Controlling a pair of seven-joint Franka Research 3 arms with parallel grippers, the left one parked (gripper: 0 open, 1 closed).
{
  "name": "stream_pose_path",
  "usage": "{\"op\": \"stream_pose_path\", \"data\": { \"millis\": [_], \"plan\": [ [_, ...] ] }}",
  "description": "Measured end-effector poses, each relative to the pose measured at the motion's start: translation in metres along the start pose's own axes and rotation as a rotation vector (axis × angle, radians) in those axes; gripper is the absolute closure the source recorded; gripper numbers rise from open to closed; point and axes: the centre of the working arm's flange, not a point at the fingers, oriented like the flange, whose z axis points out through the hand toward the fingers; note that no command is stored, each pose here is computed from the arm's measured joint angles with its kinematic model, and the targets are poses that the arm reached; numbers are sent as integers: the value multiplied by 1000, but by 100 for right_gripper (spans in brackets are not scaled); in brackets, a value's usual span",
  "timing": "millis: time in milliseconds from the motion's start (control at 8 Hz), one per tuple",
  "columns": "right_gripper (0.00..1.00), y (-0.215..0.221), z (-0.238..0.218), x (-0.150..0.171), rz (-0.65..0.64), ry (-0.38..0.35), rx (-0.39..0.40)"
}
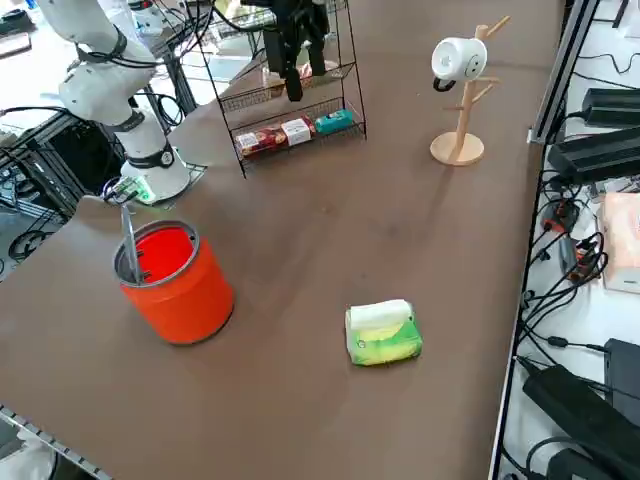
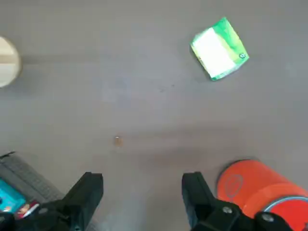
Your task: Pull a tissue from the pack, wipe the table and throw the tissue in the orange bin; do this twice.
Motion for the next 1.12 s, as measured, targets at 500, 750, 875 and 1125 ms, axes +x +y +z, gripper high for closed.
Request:
{"op": "stream_pose_path", "data": {
  "millis": [500, 750, 875, 1125],
  "plan": [
    [0, 31, 66, 55, -155, -51, -70],
    [0, 73, 118, 89, -318, -4, -99],
    [0, 96, 150, 100, -386, 17, -111],
    [0, 111, 209, 121, -474, 61, -135]
  ]
}}
